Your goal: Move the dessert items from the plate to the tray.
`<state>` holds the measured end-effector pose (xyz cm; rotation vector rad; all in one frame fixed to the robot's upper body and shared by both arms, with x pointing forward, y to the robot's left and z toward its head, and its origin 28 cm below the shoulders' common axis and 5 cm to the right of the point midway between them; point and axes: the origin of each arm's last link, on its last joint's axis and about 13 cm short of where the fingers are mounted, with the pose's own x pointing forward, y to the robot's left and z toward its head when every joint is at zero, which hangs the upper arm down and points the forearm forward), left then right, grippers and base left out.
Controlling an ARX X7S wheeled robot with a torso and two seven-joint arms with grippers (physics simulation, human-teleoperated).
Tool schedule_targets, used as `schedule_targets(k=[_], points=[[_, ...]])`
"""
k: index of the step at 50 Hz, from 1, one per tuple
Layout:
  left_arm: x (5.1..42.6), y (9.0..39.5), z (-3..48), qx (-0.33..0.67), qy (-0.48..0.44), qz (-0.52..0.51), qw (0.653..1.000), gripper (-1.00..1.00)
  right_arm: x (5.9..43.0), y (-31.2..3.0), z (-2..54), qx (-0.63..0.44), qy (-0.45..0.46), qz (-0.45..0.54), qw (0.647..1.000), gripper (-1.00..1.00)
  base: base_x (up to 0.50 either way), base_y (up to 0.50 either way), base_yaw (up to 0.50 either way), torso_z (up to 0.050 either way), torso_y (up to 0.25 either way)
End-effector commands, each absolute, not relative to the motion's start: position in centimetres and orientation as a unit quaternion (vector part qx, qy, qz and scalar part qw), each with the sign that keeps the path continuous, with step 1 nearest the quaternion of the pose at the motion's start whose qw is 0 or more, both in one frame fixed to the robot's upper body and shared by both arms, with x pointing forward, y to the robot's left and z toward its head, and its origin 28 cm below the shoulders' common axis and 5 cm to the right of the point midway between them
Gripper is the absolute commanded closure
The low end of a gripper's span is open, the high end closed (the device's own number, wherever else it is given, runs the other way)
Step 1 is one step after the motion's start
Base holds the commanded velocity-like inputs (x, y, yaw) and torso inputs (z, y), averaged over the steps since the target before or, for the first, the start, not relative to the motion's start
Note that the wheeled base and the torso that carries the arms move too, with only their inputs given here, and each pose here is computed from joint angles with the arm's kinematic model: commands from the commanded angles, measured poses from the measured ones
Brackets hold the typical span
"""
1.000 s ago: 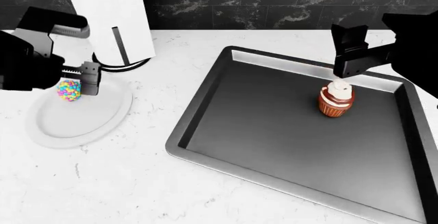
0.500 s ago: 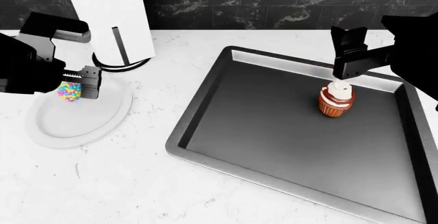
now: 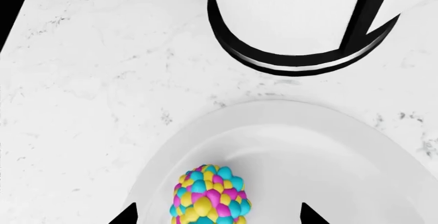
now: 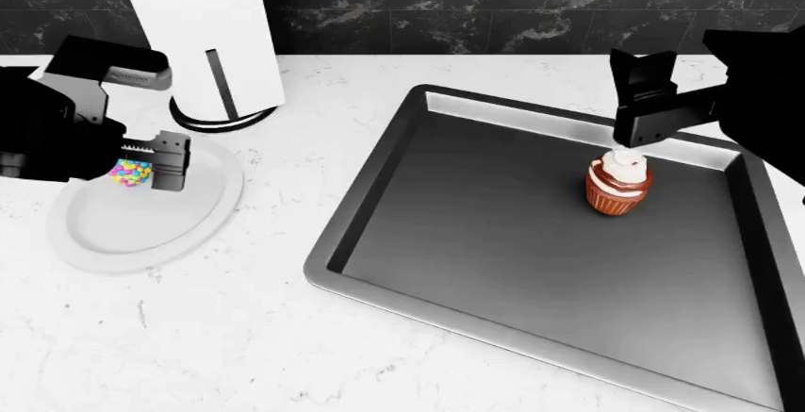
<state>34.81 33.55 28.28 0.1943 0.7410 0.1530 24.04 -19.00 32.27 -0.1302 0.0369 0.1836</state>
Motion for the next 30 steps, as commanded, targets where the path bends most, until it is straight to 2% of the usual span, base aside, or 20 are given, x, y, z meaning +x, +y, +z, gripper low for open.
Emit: schedule_targets(k=[1,18,19,30], points=[[35.0,33.9,28.0,0.083,0.357,0.084,0.927,-1.0,24.0,-19.0,32.1,-0.064,0.019,0.091,0.994,-1.0,0.0,0.0,0.0,0.0,0.0],[35.2,33.8,26.7,0.075,0.368,0.081,0.923,-1.0,24.0,-19.1,31.9,-0.063,0.021,0.091,0.994,-1.0,0.0,0.0,0.0,0.0,0.0],[35.2,33.8,26.7,0.074,0.368,0.081,0.923,1.0,24.0,-19.1,31.9,-0.063,0.021,0.091,0.994,-1.0,0.0,0.0,0.0,0.0,0.0],[35.2,33.8,27.7,0.072,0.353,0.085,0.929,1.0,24.0,-19.0,32.2,-0.065,0.021,0.091,0.993,-1.0,0.0,0.0,0.0,0.0,0.0]])
